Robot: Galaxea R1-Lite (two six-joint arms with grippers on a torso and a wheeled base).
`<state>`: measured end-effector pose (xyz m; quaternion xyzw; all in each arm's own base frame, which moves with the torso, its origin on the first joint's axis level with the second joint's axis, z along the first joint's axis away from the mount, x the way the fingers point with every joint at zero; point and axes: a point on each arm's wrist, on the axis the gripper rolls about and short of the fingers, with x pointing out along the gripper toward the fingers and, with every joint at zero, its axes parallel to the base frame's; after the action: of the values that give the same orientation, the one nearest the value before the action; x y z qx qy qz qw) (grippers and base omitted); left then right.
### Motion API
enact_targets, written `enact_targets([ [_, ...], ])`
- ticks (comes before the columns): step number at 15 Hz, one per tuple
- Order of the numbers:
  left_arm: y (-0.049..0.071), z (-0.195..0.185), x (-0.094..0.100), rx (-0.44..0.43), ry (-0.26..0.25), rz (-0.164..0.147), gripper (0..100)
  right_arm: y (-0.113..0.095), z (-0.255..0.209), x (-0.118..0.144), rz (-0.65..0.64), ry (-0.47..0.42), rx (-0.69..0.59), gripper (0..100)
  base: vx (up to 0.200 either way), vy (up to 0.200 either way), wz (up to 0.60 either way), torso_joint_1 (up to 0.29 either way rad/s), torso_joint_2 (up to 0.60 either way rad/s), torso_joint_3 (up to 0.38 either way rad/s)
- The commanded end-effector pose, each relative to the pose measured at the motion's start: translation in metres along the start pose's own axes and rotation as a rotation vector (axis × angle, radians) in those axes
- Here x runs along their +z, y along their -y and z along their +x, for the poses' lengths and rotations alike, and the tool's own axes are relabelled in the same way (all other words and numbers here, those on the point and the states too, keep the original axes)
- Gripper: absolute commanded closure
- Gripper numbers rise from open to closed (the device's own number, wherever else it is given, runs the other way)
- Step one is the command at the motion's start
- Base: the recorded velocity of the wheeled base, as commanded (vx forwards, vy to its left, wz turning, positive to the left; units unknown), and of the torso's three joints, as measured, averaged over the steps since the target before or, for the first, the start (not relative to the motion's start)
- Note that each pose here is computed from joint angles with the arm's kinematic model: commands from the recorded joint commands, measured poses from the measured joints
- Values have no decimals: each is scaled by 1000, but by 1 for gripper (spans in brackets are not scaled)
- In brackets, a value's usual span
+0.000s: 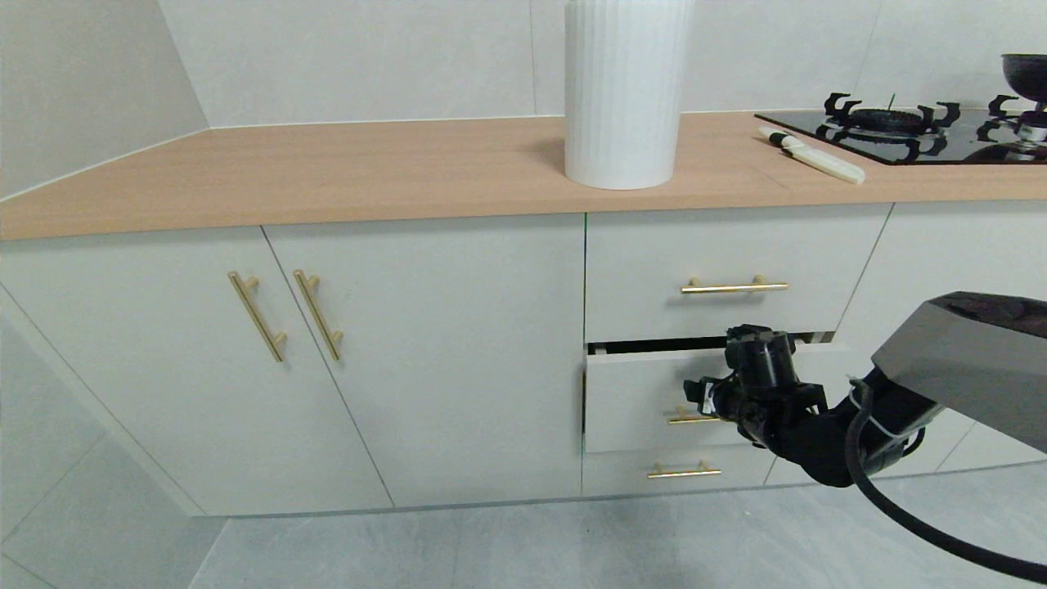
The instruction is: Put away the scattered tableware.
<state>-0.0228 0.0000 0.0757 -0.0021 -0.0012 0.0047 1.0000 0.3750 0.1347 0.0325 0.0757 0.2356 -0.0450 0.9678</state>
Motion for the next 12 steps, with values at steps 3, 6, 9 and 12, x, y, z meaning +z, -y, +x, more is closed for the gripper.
enact_targets([
  [3, 0, 0, 0, 1, -2, 0, 0, 3, 19, -14, 7, 14, -23, 0, 0, 0, 0, 0, 0, 0],
  [6, 0, 0, 0, 1, -2, 0, 0, 5, 28, -14, 19, 51, -44, 0, 0, 0, 0, 0, 0, 0],
  [9, 0, 0, 0, 1, -2, 1, 0, 5, 30, -12, 26, 61, -45, 0, 0, 0, 0, 0, 0, 0],
  [12, 0, 0, 0, 1, -1, 0, 0, 0, 40, -11, 47, 120, -54, 0, 0, 0, 0, 0, 0, 0],
])
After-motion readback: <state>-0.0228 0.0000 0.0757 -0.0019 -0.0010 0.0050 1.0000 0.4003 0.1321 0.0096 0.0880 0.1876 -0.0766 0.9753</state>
